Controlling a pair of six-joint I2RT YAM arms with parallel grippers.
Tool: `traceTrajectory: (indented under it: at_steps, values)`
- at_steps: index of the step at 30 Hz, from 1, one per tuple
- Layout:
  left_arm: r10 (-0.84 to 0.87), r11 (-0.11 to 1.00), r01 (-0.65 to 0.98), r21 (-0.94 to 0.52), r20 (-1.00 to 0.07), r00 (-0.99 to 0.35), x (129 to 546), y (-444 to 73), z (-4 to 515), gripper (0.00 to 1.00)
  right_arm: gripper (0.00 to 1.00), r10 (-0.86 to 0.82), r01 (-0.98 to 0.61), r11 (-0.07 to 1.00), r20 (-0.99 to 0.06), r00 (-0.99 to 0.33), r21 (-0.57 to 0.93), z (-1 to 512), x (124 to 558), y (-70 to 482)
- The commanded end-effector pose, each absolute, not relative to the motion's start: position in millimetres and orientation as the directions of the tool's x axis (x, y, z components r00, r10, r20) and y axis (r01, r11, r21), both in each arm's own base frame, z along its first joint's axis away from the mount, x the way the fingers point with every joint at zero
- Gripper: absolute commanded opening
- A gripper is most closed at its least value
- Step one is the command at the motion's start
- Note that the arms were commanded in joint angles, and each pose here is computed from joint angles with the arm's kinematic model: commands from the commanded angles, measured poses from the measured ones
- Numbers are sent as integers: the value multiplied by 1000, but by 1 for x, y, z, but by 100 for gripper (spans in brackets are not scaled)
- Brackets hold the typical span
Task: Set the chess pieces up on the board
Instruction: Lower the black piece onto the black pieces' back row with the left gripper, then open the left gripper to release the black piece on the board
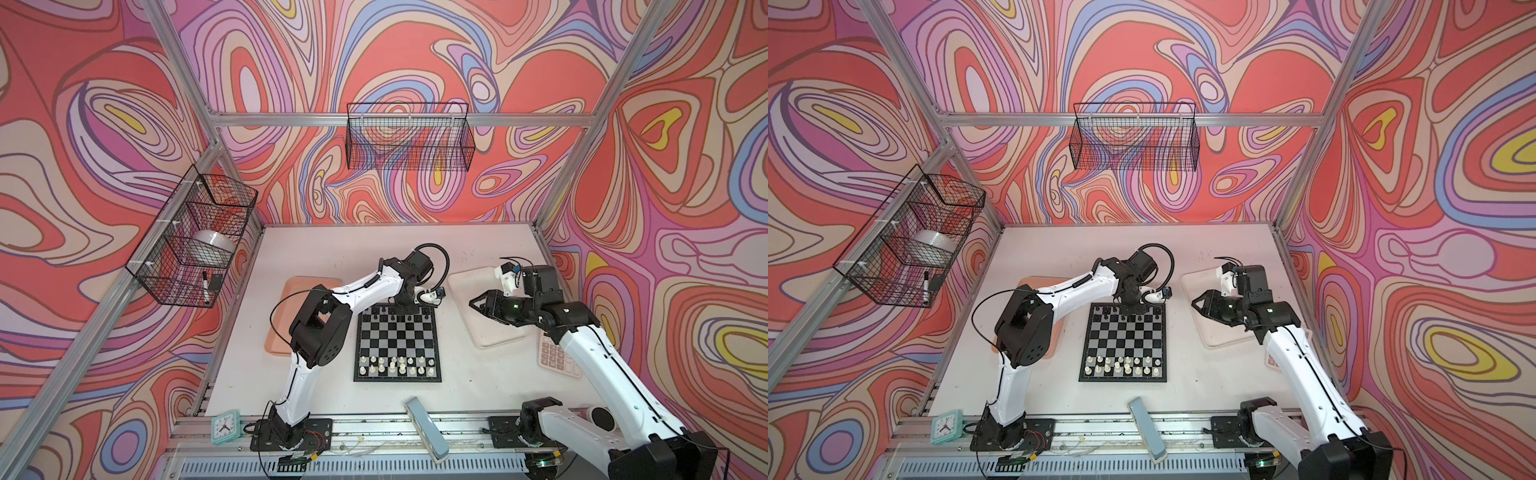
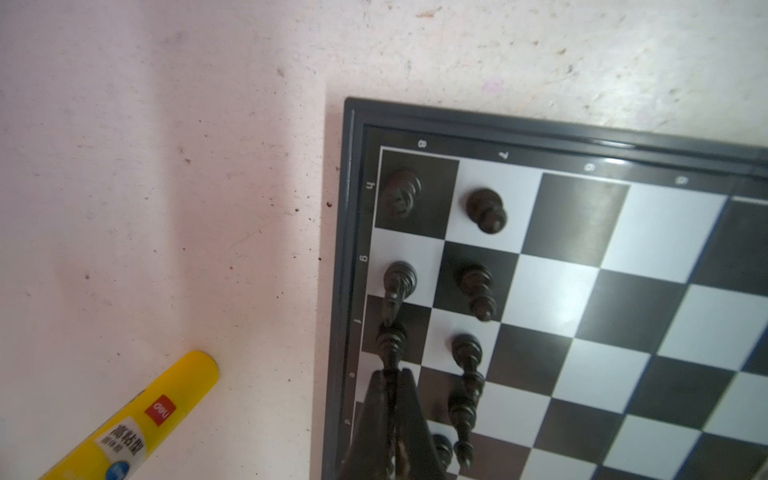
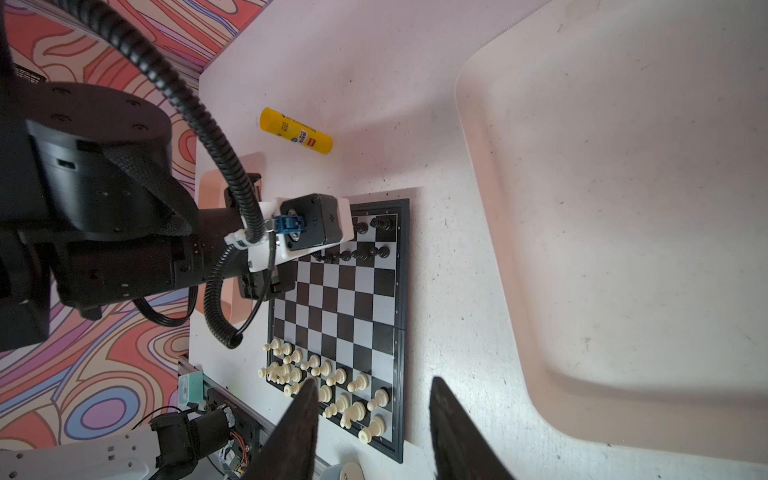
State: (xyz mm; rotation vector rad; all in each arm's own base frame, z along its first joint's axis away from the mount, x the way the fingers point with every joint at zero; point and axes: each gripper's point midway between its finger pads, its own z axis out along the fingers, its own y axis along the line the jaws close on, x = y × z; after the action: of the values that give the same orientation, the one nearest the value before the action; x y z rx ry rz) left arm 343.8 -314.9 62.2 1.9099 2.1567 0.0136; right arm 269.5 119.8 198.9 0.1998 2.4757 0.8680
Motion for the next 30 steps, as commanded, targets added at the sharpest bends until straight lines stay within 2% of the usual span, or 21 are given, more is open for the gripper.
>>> traceTrajectory:
  at_steps: [1, 10, 30]
  values:
    - [987, 103, 985, 141, -138, -84, 337, -312, 44, 0, 45, 288, -33, 793, -423, -859, 608, 196, 270, 118]
    - [987, 99, 986, 131, -141, -81, 336, -314, 45, 0, 45, 288, -31, 795, -421, -860, 606, 195, 272, 118]
    - [986, 100, 985, 142, -145, -79, 339, -315, 47, 11, 45, 280, -40, 792, -422, -862, 609, 194, 272, 119]
